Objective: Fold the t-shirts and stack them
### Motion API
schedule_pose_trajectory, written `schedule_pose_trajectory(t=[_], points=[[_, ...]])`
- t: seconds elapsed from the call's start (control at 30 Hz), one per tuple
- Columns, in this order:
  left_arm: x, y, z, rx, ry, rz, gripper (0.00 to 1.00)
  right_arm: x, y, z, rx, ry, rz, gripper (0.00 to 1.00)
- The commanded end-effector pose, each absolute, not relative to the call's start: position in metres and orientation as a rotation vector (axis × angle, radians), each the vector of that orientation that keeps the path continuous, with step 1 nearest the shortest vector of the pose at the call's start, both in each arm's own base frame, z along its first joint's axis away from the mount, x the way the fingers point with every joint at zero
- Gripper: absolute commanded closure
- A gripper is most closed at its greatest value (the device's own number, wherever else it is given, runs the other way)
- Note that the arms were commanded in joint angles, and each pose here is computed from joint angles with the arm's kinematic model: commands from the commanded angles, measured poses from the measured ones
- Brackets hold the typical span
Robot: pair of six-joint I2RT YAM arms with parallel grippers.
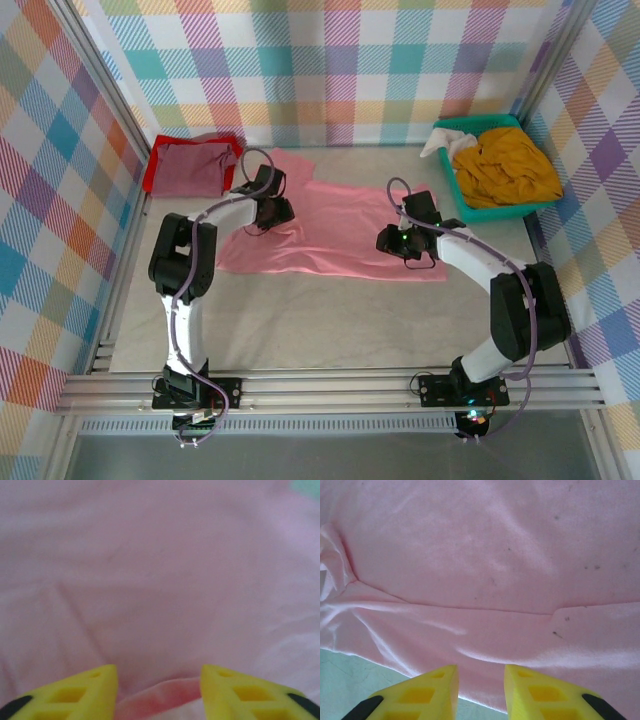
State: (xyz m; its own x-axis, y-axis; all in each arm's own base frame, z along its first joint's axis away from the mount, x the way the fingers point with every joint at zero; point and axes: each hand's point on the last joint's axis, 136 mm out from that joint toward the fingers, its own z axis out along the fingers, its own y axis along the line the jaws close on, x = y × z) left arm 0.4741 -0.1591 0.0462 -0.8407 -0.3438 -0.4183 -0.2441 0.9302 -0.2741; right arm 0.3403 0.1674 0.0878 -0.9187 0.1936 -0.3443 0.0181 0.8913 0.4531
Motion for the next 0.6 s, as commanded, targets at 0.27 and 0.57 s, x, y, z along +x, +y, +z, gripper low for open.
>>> schedule_pose_trajectory(t=[0.27,0.57], points=[[0.481,-0.156,0.051,-0.451,2.573,-0.305,0.61,0.335,0.169,0.09,0.114,2.674,0.634,0.69],[0.495,-0.167,0.059,-0.415,2.561,-0.346,1.0,0.338,0.167,0.092,0.108,2.669,0.619,0.68]])
